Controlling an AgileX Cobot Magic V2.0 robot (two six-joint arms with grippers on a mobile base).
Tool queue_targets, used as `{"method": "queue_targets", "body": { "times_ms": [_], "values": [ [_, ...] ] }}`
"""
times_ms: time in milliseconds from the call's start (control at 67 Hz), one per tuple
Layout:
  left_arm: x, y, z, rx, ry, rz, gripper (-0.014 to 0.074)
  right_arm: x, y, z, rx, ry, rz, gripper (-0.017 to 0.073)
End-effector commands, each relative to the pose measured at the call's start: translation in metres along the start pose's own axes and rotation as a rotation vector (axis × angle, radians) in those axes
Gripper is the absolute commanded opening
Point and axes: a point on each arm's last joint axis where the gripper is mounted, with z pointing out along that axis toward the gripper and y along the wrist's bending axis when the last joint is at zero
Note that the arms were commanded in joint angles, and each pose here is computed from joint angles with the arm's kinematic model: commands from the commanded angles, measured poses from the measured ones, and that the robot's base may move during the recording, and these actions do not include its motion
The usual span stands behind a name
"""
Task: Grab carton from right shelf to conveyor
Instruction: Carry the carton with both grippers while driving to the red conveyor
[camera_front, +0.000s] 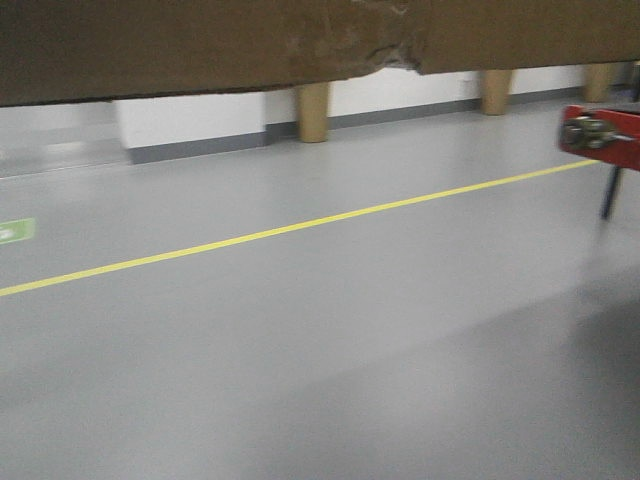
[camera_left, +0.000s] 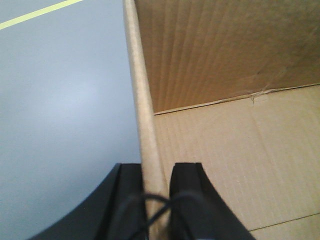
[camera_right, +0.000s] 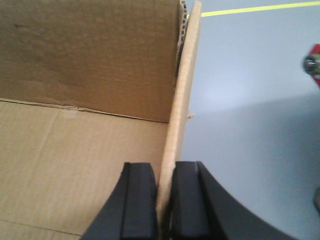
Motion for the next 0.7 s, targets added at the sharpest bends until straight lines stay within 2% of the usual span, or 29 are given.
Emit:
{"method": "queue_targets", "body": {
  "times_ms": [0, 194, 373, 686],
  "values": [
    [-0.002, -0.007, -0.005, 0.055, -0.028, -0.005, -0.0018, -0.005, 0.000, -0.005, -0.013, -0.065, -0.008, -0.0067],
    [-0.002, -0.006, -0.005, 0.053, -0.029, -0.004, -0.0018, -0.005, 0.000, -0.005, -0.013, -0.065, -0.008, -0.0067],
    [-0.003, -0.003, -0.005, 0.015, -0.044, 0.009, -0.0018, -0.005, 0.000, -0.005, -0.014, -0.065, -0.007, -0.0067],
    [-0.008, 0.008, -0.005, -0.108, -0.091, 0.052, -0.0018, -0.005, 0.000, -0.005, -0.014, -0.065, -0.007, -0.0067]
  ]
}}
